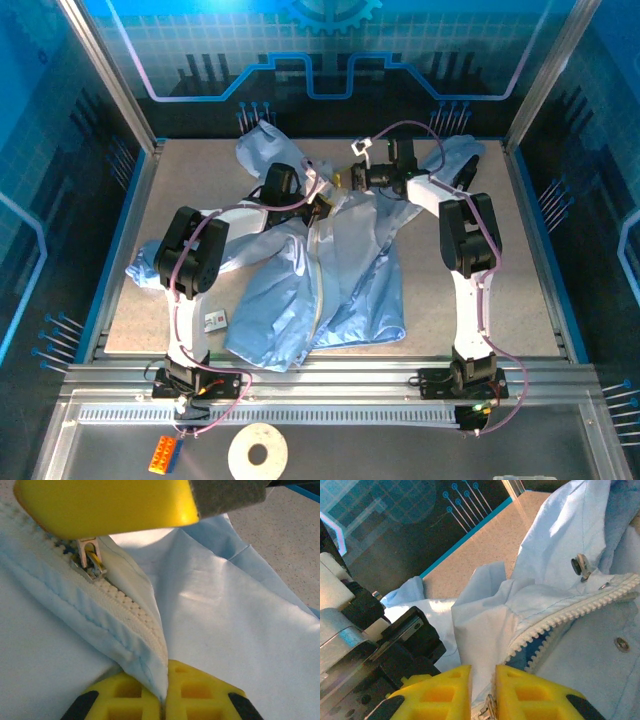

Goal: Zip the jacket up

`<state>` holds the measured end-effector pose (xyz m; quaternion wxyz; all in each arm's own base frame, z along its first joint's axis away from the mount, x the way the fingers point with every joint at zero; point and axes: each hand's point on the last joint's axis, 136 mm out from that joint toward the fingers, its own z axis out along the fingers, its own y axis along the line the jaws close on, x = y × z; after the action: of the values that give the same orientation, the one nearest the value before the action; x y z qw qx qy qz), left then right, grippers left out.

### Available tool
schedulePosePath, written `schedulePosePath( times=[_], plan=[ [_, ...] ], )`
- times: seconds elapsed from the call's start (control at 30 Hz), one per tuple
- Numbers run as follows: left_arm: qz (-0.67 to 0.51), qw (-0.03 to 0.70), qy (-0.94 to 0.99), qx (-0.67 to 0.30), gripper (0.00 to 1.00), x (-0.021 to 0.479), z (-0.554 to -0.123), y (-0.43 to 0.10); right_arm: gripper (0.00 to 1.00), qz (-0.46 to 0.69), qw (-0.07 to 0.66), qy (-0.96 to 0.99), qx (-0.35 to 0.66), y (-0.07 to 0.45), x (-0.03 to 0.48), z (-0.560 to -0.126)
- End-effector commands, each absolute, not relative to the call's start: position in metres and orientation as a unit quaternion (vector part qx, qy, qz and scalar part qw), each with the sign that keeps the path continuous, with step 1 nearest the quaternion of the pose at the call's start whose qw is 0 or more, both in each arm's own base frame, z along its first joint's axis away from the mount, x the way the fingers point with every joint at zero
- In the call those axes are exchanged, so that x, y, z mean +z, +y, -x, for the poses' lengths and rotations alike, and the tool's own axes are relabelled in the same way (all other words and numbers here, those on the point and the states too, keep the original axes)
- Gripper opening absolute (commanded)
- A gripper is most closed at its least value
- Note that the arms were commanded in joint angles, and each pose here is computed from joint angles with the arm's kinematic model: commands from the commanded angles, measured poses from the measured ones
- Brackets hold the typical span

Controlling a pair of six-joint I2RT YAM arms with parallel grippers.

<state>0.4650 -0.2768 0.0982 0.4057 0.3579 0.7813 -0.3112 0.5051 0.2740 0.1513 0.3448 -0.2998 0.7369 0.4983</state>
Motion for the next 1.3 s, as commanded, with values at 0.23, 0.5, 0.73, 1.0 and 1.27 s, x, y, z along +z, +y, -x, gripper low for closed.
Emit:
schedulePosePath(
  times=[0.23,0.5,0.73,1.0,1.27],
  plan=[
    [-0.376,0.425,0.759,-0.318,0.0,0.127,-0.465,-0.277,0.18,0.328,0.332,0.733,0.496,0.281,0.151,-0.5],
    [-0.376,0.424,0.76,-0.319,0.0,0.128,-0.465,-0.277,0.19,0.322,0.326,0.739,0.494,0.284,0.14,-0.501],
    [-0.375,0.422,0.761,-0.321,0.0,0.126,-0.464,-0.276,0.23,0.287,0.355,0.736,0.5,0.272,0.151,-0.51],
    [-0.372,0.421,0.762,-0.323,0.0,0.126,-0.464,-0.276,0.31,0.276,0.37,0.725,0.511,0.266,0.146,-0.509],
    [-0.365,0.423,0.762,-0.326,0.0,0.129,-0.466,-0.273,0.32,0.27,0.374,0.728,0.507,0.264,0.138,-0.505]
  ],
)
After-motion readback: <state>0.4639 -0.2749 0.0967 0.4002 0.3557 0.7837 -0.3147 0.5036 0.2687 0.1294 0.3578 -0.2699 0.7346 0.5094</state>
